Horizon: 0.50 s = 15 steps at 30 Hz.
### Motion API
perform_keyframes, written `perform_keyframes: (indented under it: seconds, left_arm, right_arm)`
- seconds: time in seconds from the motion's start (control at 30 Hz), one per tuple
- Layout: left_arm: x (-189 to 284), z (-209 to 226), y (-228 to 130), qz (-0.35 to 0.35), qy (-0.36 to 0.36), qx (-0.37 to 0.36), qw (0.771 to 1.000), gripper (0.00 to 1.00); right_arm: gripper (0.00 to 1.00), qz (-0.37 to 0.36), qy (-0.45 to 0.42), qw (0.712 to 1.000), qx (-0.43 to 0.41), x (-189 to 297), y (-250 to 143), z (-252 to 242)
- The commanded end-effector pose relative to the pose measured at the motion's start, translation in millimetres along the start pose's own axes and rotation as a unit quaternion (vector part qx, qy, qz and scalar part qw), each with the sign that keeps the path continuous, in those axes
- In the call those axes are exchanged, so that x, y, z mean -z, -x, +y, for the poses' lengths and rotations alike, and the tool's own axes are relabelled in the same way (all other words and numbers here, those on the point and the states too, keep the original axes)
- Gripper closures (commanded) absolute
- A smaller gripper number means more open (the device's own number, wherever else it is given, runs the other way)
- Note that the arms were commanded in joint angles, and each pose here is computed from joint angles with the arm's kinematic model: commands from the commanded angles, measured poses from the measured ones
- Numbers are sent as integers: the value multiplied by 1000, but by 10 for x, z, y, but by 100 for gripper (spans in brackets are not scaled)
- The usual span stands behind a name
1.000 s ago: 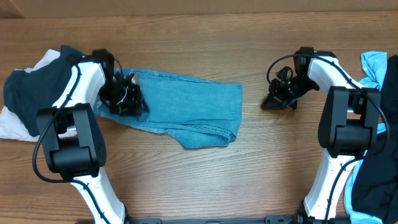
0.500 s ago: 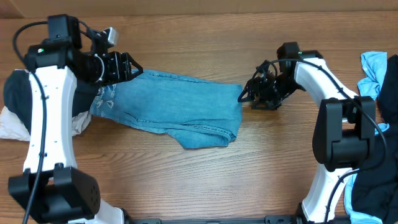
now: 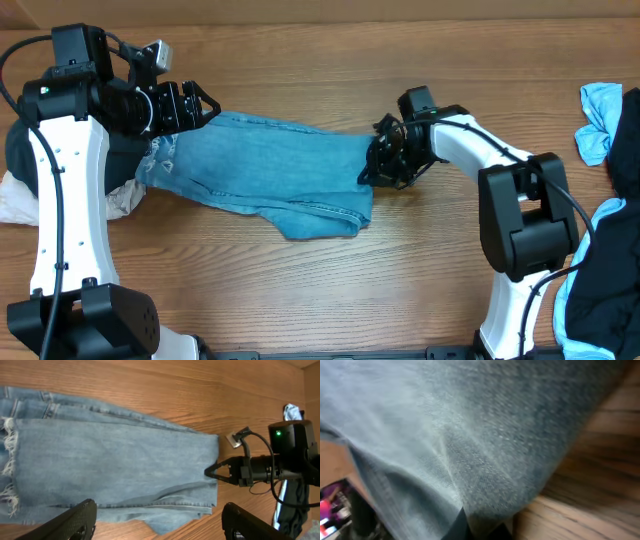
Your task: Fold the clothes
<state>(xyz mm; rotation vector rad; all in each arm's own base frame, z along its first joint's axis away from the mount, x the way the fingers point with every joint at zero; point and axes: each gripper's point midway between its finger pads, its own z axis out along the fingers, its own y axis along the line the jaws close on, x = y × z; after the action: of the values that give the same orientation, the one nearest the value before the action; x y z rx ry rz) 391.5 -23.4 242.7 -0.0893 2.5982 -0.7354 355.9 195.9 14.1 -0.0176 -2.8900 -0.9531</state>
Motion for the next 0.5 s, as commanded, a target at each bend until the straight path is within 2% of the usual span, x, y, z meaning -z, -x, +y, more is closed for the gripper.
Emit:
perform_keyframes:
  seconds: [0.0, 0.1, 0.2, 0.23, 0.3, 0.33, 0.37, 0.4, 0.47]
  left_arm:
    - [109, 119, 19, -9, 47, -2, 999, 13]
    - [113, 206, 9, -6, 72, -1, 997, 2]
    - [67, 264, -6, 1, 79, 2, 997, 0]
    - [34, 294, -22, 7, 81, 4, 997, 0]
    - [-48, 358, -76, 22, 83, 12, 996, 0]
    - [-118, 401, -118, 34, 83, 18, 996, 0]
    - [-205, 456, -175, 49, 83, 26, 995, 0]
    - [-272, 502, -226, 61, 84, 31, 994, 0]
    - [-458, 631, -370, 96, 85, 51, 990, 0]
  right_arm:
    - [96, -51, -105, 992, -37, 368, 243, -495]
    - [96, -83, -108, 987, -89, 766, 422, -761]
    - [96, -101, -59, 982, -146, 1046, 490, -922]
    - [92, -100, -44, 982, -152, 1079, 481, -926]
    - [57, -97, -17, 987, -129, 1112, 475, -884]
    - [45, -95, -15, 988, -123, 1138, 464, -884]
    - [37, -96, -17, 987, -129, 1175, 459, -905]
    - [33, -97, -18, 986, -132, 1209, 460, -918]
    - [31, -103, -18, 984, -141, 1310, 473, -945]
